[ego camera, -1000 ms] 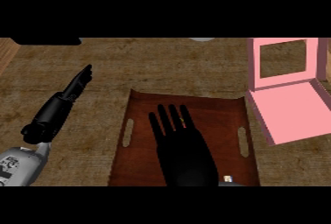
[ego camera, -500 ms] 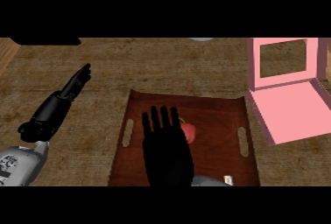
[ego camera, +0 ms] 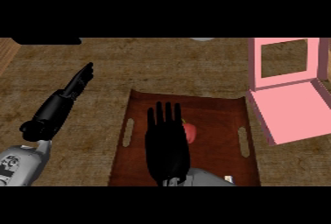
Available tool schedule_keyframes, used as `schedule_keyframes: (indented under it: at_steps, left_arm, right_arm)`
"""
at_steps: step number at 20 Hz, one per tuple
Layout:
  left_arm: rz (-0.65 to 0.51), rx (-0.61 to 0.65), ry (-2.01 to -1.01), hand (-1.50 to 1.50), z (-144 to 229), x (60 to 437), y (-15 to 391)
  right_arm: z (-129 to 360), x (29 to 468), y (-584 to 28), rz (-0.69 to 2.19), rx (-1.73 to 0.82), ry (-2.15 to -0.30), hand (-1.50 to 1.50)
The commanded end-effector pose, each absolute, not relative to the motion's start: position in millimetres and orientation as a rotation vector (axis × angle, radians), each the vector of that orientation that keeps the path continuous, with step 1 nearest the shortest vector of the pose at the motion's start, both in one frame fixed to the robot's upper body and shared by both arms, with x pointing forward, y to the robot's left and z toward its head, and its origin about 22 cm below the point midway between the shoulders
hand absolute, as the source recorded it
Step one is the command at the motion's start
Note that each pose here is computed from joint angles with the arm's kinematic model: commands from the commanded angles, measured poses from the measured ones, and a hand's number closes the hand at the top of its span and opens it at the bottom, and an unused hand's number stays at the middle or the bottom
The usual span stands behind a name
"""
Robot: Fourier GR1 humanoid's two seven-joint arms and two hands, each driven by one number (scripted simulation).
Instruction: Pick the bell pepper from the tray and place it in the cardboard box
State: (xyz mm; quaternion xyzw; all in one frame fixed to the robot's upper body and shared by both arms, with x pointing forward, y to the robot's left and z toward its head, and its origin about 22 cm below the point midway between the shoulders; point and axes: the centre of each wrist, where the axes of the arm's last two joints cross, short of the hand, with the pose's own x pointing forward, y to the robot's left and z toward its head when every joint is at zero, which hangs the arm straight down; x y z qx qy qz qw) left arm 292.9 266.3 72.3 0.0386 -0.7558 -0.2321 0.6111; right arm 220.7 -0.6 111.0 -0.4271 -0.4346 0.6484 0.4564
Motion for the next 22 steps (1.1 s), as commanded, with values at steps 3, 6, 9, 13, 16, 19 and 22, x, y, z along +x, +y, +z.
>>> schedule_keyframes:
  at_steps: [3, 6, 9, 13, 16, 19, 22]
  left_arm:
    - [-0.533, 0.09, -1.756, 0.0, 54, 288, 279]
    - [-0.528, 0.093, -1.749, 0.0, 62, 273, 258]
    - [-0.52, 0.103, -1.744, 0.0, 75, 296, 265]
    - [-0.536, 0.099, -1.74, 0.0, 69, 281, 271]
    - [-0.529, 0.106, -1.761, 0.0, 60, 294, 271]
    - [-0.536, 0.087, -1.756, 0.0, 83, 290, 269]
    - [-0.543, 0.111, -1.76, 0.0, 58, 293, 264]
  right_arm:
    - [92, 242, -10, 1.547, -1.19, -0.895, -1.5]
    - [62, 231, -8, 1.546, -1.197, -0.894, -1.5]
    - [92, 252, -11, 1.523, -1.184, -0.89, -1.5]
    - [80, 239, -15, 1.536, -1.125, -0.933, -1.5]
    - [68, 242, -16, 1.539, -1.117, -0.918, -1.5]
    - [63, 238, -6, 1.52, -1.15, -0.896, -1.5]
    - [50, 251, -14, 1.508, -1.194, -0.837, -1.5]
